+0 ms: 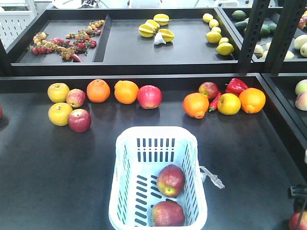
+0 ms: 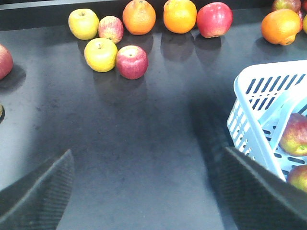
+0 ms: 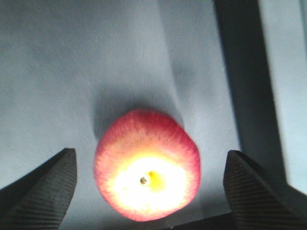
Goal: Pick three apples into basket with both arms
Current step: 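Lower the right gripper onto the third red apple and grasp it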
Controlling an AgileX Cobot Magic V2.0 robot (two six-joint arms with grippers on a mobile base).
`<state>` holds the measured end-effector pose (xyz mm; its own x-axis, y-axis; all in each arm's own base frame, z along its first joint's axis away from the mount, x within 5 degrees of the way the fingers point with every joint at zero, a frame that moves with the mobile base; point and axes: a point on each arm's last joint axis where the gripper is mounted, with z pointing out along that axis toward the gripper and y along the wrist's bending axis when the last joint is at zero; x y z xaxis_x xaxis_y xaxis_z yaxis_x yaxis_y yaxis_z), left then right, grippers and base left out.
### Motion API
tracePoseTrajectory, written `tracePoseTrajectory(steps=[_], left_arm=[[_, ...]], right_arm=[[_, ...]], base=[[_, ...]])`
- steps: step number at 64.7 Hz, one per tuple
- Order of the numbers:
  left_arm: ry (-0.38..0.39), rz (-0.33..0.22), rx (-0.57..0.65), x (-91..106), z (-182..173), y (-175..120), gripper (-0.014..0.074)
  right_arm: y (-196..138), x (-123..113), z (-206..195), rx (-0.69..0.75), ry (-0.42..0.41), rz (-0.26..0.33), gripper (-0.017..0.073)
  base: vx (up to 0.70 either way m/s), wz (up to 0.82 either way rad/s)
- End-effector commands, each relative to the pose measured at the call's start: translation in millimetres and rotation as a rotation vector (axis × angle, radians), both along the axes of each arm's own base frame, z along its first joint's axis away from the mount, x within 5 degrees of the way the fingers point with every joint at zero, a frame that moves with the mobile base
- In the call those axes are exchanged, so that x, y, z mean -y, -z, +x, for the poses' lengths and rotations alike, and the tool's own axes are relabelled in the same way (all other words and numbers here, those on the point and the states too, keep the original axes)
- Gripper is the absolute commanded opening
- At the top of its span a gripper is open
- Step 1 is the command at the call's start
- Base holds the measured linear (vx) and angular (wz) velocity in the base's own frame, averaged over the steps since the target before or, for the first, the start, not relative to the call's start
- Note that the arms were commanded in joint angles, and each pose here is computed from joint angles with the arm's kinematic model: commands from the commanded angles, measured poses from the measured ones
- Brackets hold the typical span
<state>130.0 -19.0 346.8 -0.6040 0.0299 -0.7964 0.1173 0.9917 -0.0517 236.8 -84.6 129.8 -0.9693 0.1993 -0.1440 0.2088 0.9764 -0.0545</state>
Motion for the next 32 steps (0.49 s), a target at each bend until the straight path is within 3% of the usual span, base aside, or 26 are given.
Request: tracePoseTrajectory(steps=[1, 32], left_arm=[[-0.009, -0.027, 0.084, 0.3, 2, -13, 0.0590], [-0.009, -0.027, 0.084, 0.3, 2, -13, 0.0590]], right_arm=[[-2, 4, 7, 0.031, 0.000, -0.011, 0.0594], [20, 5, 8, -0.037, -0.001, 0.012, 0.0553]], base=[[0.00, 0.00], [0.00, 0.00]])
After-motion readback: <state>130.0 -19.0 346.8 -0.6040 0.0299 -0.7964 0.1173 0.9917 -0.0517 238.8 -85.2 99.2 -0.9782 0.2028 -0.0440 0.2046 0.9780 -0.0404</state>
